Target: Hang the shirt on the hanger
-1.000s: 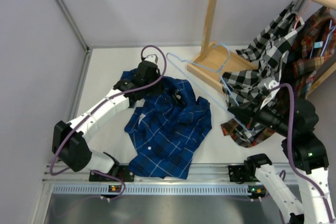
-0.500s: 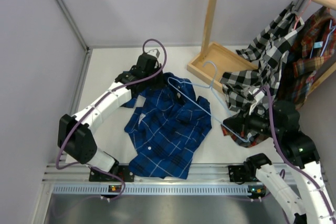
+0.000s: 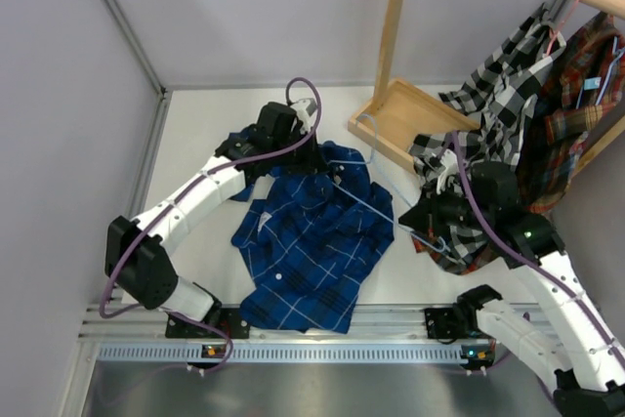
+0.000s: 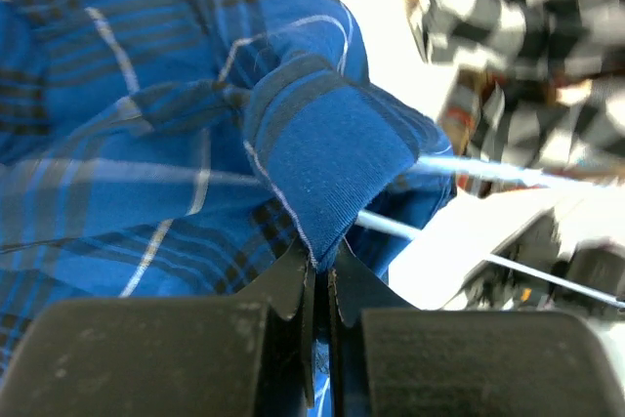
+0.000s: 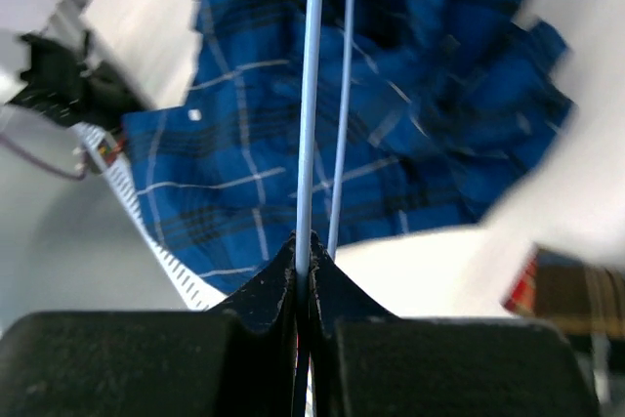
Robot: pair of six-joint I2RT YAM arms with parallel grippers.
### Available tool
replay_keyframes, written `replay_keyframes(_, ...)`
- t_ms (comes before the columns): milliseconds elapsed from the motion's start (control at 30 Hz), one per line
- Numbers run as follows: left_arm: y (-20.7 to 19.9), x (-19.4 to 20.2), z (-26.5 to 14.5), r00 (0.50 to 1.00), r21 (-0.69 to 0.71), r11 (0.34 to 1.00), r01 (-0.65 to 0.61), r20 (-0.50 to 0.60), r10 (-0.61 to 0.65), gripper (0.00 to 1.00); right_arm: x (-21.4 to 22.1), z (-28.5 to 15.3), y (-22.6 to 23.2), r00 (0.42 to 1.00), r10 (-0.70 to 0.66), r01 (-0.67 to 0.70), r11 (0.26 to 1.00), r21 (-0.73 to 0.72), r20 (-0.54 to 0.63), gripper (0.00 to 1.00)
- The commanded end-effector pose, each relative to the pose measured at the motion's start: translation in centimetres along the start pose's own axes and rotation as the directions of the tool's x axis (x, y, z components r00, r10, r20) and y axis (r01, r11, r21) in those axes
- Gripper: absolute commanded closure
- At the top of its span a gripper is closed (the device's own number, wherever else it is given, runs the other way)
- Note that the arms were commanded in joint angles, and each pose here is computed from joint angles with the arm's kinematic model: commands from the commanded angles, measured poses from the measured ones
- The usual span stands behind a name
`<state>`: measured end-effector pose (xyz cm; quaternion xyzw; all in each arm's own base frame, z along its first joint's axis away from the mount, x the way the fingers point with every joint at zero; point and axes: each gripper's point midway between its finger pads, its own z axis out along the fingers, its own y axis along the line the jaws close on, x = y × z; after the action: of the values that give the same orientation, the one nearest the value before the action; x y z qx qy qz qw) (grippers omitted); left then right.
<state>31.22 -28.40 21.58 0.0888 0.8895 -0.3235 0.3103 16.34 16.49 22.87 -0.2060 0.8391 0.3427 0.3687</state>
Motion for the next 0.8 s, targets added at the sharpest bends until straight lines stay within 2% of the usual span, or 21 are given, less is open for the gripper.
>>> replay_keyframes(0,-3.1,-0.5,-3.0,0.983,0.093,0.978,-0.185,0.023,0.183,1.00,-2.1,1.2,4.9,0.992,-0.098,0.114,0.962,-0.247,0.077,1.00)
replay_keyframes(100,-1.6,-0.7,-3.6,0.973,-0.007,0.973,-0.229,0.008,0.229,1.00,-1.8,2.5,7.2,0.986,-0.152,0.170,0.898,-0.406,0.075,1.00)
replay_keyframes(133,-1.0,-1.0,-3.9,0.971,-0.046,0.971,-0.236,0.012,0.237,1.00,-2.4,2.9,7.6,0.978,-0.173,0.205,0.880,-0.427,0.114,1.00)
replay_keyframes(200,0.6,-2.1,-5.0,0.967,-0.165,0.956,-0.242,0.032,0.251,1.00,-2.0,3.8,7.4,0.978,-0.178,0.207,0.873,-0.442,0.108,1.00)
replay_keyframes(233,0.7,-2.7,-5.6,0.965,-0.187,0.951,-0.246,0.046,0.259,1.00,-2.8,4.1,7.5,0.969,-0.193,0.242,0.863,-0.444,0.153,1.00)
replay_keyframes(300,-0.1,-3.2,-6.9,0.956,-0.165,0.949,-0.269,0.075,0.284,1.00,-2.9,4.9,7.5,0.966,-0.182,0.247,0.855,-0.457,0.183,1.00)
replay_keyframes(333,-0.7,-3.3,-7.4,0.952,-0.144,0.950,-0.279,0.087,0.293,1.00,-4.6,5.0,7.8,0.943,-0.192,0.300,0.840,-0.451,0.270,1.00)
replay_keyframes(500,-3.3,-4.3,-10.7,0.929,-0.077,0.940,-0.332,0.148,0.340,1.00,-7.9,5.9,8.5,0.897,-0.184,0.364,0.822,-0.438,0.401,1.00)
replay_keyframes(567,-3.2,-4.1,-11.6,0.924,-0.086,0.932,-0.351,0.130,0.360,1.00,-8.9,6.2,9.5,0.878,-0.204,0.406,0.796,-0.448,0.433,1.00)
replay_keyframes(700,-3.7,-5.3,-13.6,0.904,-0.135,0.912,-0.387,0.140,0.404,1.00,-11.1,7.7,10.0,0.855,-0.212,0.420,0.819,-0.391,0.474,1.00)
replay_keyframes(767,-3.7,-6.0,-14.3,0.892,-0.165,0.901,-0.401,0.153,0.425,1.00,-11.4,8.9,10.2,0.864,-0.187,0.389,0.837,-0.385,0.467,1.00)
